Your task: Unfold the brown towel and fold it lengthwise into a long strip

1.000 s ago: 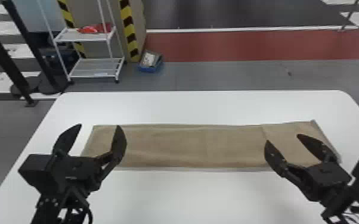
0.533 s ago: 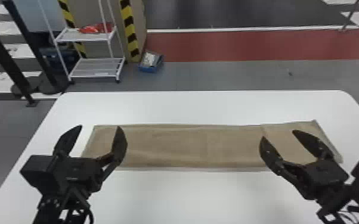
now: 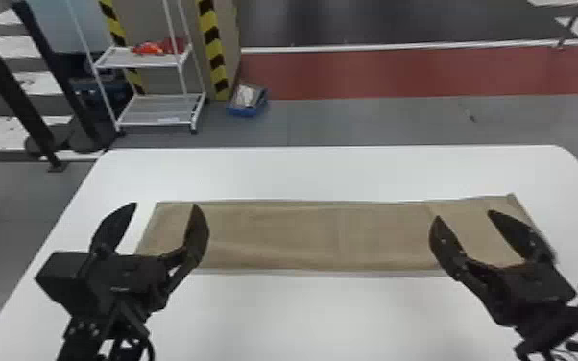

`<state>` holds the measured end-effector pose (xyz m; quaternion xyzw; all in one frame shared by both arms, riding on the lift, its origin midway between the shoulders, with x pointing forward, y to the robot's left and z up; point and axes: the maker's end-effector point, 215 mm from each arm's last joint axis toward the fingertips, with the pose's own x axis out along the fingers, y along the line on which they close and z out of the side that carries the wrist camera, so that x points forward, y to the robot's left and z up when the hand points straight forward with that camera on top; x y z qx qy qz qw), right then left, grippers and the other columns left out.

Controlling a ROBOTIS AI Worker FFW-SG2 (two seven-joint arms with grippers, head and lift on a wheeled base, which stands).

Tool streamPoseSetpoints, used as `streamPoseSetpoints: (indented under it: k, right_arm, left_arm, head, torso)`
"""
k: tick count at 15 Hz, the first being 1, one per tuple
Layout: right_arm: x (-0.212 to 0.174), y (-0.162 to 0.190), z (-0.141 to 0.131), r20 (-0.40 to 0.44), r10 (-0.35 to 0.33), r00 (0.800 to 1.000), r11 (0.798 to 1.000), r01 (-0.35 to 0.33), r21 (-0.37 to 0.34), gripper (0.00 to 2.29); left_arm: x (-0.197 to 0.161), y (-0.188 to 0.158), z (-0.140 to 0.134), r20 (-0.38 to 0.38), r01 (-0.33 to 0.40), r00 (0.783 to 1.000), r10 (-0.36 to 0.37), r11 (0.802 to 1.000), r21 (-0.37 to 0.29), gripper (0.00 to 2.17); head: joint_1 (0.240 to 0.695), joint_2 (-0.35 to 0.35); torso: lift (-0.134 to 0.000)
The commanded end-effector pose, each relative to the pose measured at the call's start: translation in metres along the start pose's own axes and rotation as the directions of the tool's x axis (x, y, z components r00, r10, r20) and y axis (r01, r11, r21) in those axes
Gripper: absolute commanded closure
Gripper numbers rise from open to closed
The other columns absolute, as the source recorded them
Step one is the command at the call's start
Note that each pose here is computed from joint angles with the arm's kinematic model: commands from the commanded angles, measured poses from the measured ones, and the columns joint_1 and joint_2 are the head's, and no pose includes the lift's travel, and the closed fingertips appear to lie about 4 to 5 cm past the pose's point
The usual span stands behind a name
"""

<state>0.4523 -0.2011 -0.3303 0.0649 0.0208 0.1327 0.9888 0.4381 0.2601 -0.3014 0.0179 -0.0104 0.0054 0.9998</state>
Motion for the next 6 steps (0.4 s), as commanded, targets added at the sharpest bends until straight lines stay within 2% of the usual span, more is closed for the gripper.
streamPoseSetpoints:
  k: [1,6]
  right_arm:
    - [-0.0026,-0.0029,0.0055,0.014,-0.013,1.0,1.0,0.013,0.002,0.13]
    - [-0.0025,-0.006,0.0105,0.028,-0.03,0.999,1.0,0.031,-0.003,0.13]
  left_arm:
    - [-0.0015,-0.001,0.0012,0.001,0.002,1.0,-0.002,1.0,0.0,0.07]
    - [-0.0053,-0.0015,0.0066,0.013,-0.001,1.0,0.001,1.0,0.001,0.07]
  head:
    - [0.695,0.076]
    - [0.695,0.064]
  torso:
    - [-0.123]
    - [-0.123]
